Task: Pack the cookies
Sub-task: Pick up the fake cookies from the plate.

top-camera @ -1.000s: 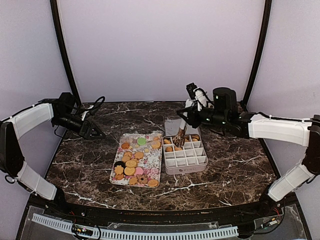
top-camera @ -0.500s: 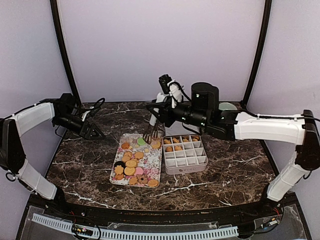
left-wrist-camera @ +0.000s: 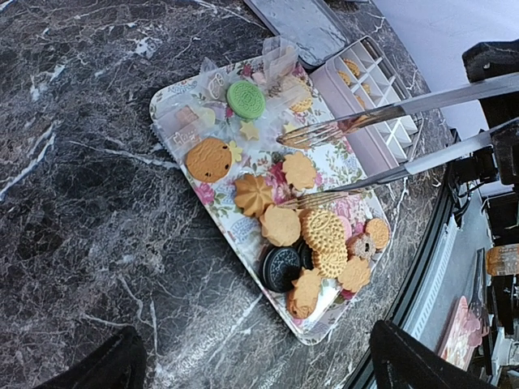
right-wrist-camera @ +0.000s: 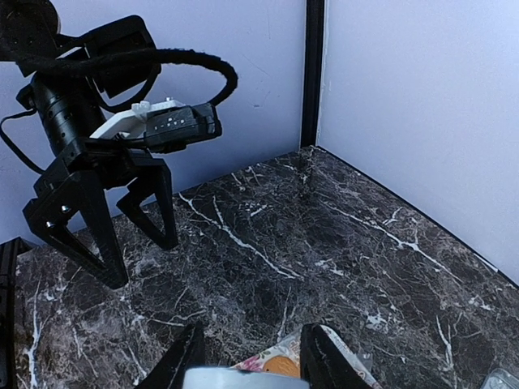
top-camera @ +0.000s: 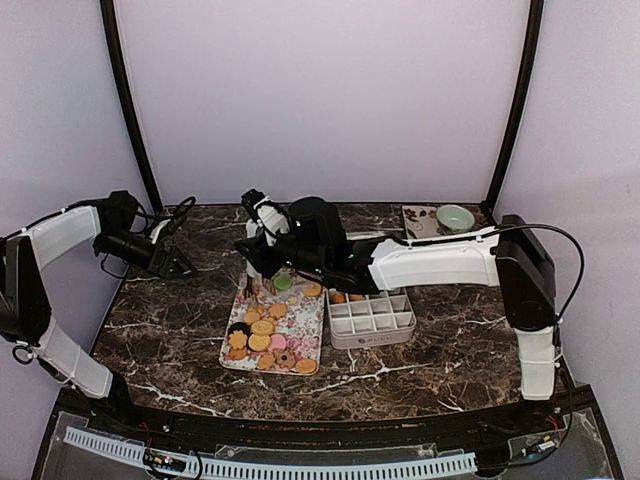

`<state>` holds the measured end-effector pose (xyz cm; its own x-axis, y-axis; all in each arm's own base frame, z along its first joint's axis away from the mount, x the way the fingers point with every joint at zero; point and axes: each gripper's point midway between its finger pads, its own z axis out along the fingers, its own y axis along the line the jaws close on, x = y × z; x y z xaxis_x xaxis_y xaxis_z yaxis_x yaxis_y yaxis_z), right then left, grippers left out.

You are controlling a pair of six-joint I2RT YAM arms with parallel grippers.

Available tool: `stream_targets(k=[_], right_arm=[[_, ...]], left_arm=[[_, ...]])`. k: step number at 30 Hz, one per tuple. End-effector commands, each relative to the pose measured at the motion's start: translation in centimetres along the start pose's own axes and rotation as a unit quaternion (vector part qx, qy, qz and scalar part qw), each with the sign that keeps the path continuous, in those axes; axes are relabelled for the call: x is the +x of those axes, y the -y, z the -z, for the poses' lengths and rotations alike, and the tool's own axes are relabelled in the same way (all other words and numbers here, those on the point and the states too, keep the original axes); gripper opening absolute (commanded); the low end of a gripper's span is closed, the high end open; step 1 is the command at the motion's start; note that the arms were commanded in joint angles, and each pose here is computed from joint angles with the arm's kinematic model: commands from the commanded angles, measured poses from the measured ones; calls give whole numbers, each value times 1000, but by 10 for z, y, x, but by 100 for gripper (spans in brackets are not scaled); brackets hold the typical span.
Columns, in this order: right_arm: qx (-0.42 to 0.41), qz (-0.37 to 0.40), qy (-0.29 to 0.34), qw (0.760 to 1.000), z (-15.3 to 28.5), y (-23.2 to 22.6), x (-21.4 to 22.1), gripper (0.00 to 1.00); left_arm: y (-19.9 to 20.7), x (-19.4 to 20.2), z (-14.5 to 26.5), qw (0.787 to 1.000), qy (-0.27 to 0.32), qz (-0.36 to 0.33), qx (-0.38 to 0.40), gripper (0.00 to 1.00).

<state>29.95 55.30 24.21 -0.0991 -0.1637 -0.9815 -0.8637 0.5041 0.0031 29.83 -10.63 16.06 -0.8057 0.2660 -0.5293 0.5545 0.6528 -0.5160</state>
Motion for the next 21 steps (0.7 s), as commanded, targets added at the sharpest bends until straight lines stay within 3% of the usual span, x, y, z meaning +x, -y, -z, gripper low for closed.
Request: stream_targets(k=[1, 21], right_arm=[[9, 0, 56, 998, -11, -2, -37, 41], [-13, -3, 6, 1000, -37, -34, 19, 39]], left_arm=[[7, 10, 4, 1000, -2, -3, 11, 99], [15, 5, 10, 1000, 9, -10, 17, 99]])
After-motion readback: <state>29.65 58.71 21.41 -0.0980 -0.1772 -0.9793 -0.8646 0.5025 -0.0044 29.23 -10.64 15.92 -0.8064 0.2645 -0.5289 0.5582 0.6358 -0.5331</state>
